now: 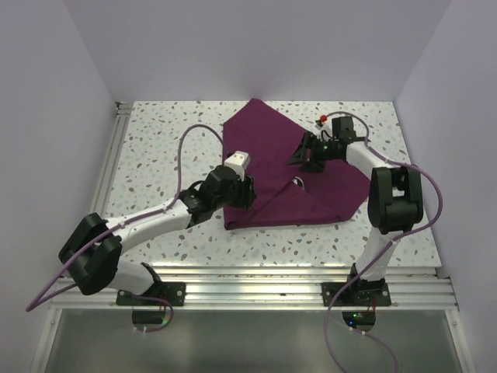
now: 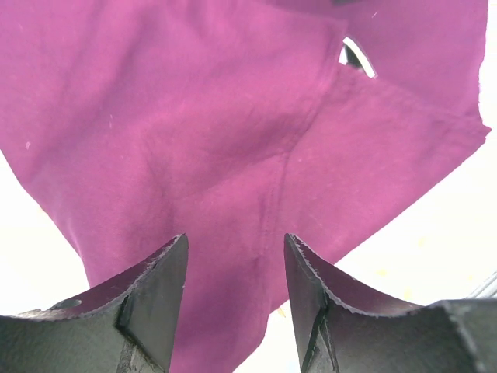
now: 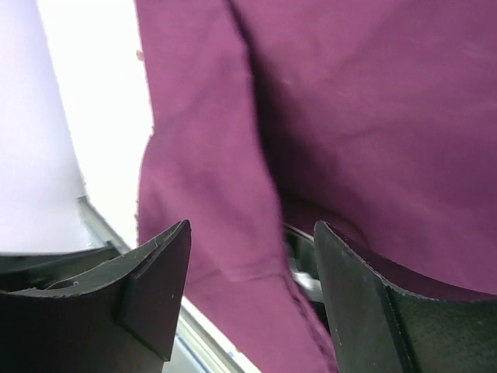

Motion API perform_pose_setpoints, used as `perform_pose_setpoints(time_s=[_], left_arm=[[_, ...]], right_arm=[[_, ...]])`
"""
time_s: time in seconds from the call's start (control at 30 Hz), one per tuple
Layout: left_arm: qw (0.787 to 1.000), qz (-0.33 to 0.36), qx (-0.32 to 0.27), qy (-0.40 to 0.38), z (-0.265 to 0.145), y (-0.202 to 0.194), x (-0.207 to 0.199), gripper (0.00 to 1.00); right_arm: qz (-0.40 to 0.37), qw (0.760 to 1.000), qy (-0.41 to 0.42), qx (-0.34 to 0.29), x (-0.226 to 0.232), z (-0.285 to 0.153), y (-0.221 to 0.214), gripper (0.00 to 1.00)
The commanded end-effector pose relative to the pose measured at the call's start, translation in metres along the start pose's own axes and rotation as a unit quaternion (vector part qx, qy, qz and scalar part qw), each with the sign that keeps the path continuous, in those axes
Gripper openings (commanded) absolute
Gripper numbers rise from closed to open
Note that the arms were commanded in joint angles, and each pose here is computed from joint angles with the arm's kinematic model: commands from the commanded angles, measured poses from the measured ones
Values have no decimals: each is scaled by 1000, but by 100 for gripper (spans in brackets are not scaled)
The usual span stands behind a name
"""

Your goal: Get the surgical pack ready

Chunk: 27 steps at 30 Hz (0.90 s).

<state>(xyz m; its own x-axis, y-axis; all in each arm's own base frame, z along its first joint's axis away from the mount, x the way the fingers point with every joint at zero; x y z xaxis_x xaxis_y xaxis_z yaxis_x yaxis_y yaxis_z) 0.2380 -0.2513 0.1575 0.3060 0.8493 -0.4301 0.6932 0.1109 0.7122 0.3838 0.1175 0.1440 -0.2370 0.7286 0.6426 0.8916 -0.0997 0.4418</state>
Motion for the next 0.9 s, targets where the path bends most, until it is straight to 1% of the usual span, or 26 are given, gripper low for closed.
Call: perform_pose_setpoints(time_s=[0.0,0.07,0.1,0.17,0.2,0.23,0.37,0.5,0.6,0.73,0.8,0.83,0.87], left_arm=[[999,14,-27,-19,-12,10,-7,57],[999,19,-27,-17,-14,10,-7,57],[1000,21,-16,-2,-16,5,-2,57],[1000,25,-12,2,-16,5,-1,57],[1000,26,-7,5,-16,3,0,57],[1000,29,-2,8,-16,0,1,57],[999,40,14,12,-15,-10,3,55],[998,49,26,5,-13,-19,3,53],[998,53,35,-9,-11,-25,0,51],[997,55,48,-25,-6,-34,-2,45],[996,55,61,-25,-4,-41,1,41],[997,52,51,-33,-3,-38,-2,39],[997,52,54,-34,-2,-41,-1,37]], right_arm=[[-1,998,-58,19,-11,-5,-14,68],[0,997,-71,25,-16,-5,-18,68],[2,997,-75,27,-17,-5,-21,68],[3,997,-71,27,-17,-4,-23,64],[8,997,-66,31,-18,-2,-26,60],[7,998,-59,28,-17,-1,-25,52],[10,999,-46,24,-14,-1,-25,36],[12,999,-28,24,-9,-2,-25,35],[13,999,-20,22,-7,-3,-25,36],[12,1000,-6,18,-2,-5,-25,43],[12,1000,-2,19,0,-6,-26,43],[10,1000,-1,18,1,-7,-25,43],[10,1000,0,18,1,-7,-26,43]])
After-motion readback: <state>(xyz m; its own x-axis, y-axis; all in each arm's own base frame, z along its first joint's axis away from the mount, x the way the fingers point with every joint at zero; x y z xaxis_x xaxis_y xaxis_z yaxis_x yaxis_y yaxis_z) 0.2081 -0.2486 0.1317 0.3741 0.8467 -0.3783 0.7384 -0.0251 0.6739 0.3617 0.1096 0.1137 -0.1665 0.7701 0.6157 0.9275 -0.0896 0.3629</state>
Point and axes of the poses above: each gripper's point midway between its finger pads, its own z axis out along the fingers, its own x axis along the line the jaws close on, y = z × x, the point moved 7 cm from there along -z, back along the fingers, and after that the axes turned 11 degrees about -z, right-handed, at the moved point
